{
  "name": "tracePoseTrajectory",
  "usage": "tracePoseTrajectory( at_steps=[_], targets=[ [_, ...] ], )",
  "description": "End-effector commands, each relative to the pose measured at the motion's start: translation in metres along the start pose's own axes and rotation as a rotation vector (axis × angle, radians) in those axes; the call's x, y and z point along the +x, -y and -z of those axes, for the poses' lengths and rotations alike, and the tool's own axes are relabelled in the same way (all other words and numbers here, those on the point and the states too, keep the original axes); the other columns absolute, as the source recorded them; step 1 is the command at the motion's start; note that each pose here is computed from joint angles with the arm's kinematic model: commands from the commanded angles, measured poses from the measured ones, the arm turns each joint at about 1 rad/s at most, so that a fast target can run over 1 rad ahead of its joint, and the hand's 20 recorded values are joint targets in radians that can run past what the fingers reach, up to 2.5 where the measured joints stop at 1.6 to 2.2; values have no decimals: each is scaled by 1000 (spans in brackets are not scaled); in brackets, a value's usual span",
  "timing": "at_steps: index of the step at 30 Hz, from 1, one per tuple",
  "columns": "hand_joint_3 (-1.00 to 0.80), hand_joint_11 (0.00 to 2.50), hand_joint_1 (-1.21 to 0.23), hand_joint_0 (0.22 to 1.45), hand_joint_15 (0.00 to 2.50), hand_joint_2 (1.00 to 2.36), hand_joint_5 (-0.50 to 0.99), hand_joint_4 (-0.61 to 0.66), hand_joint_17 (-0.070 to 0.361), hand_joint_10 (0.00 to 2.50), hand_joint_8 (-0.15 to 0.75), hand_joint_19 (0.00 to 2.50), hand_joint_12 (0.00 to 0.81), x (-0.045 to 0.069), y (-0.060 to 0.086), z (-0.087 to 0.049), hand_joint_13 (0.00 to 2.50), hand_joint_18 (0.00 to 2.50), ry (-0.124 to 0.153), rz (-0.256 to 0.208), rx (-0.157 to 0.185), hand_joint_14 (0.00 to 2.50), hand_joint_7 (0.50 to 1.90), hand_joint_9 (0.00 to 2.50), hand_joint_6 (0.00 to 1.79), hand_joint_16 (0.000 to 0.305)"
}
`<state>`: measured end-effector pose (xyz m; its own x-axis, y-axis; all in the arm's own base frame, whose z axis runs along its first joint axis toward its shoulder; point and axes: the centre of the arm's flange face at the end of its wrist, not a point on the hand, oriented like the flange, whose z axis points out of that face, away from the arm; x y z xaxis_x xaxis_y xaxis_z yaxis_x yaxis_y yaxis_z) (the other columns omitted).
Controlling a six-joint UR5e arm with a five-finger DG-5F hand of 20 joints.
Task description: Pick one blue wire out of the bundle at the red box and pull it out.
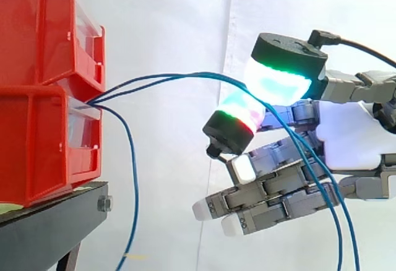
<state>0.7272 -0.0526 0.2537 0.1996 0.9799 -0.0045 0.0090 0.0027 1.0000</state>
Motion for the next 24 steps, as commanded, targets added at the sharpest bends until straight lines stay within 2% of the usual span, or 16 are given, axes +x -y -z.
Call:
tracePoseTrajectory(
  at_steps=[1,5,9,16,24],
  targets=[
    [-102,739,-704,564,99,1028,-151,137,125,27,247,318,407,1,0,0,44,0,-2,0,0,5,1301,837,861,56],
    [-94,777,-738,576,112,1027,-163,136,125,28,258,317,408,0,0,0,38,0,0,0,0,7,1275,814,876,55],
    [-228,820,-772,620,112,1022,-180,180,128,29,264,309,414,0,0,0,28,0,2,0,0,5,1206,779,882,57],
    [-392,838,-831,661,111,1011,-156,158,127,27,261,303,417,0,0,0,72,0,0,0,0,5,1240,858,879,57],
    [-449,884,-843,693,132,1005,-155,143,126,28,262,302,418,1,0,0,111,0,0,2,0,6,1260,885,887,56]
  ],
)
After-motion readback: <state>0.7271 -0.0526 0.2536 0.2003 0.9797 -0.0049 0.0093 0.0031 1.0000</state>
